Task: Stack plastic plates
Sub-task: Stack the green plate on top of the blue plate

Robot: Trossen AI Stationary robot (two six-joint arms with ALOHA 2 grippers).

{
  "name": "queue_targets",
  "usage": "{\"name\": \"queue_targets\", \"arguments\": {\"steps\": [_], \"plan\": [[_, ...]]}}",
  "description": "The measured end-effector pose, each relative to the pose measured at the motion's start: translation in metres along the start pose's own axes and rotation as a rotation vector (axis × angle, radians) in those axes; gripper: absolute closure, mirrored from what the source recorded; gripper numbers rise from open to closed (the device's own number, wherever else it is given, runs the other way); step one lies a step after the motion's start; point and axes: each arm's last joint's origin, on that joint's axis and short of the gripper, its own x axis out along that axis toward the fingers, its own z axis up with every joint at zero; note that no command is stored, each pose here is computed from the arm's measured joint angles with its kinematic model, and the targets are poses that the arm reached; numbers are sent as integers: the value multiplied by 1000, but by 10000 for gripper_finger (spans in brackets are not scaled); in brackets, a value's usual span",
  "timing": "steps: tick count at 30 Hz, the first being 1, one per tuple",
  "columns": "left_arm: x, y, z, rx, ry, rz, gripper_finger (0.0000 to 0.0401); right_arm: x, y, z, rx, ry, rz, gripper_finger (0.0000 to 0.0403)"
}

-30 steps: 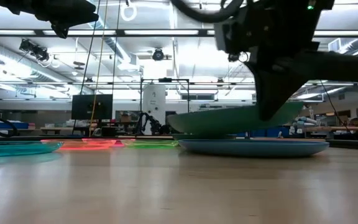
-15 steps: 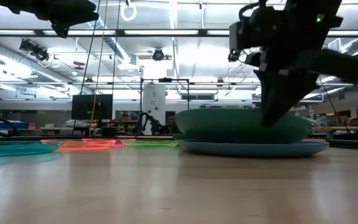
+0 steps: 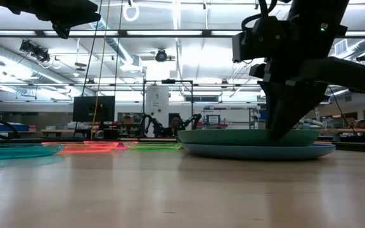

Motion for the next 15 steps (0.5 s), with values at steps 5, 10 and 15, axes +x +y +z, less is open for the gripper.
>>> {"name": "queue_targets", "arguments": {"steps": [5, 10, 15], "plan": [[0, 0, 0, 0, -1, 0, 268, 0, 0, -1, 9, 13, 6, 318], [0, 0, 0, 1, 0, 0, 268, -1, -1, -4, 24, 56, 20, 303], [0, 0, 0, 0, 0, 0, 268, -1, -2, -6, 21, 91, 41, 295]]}}
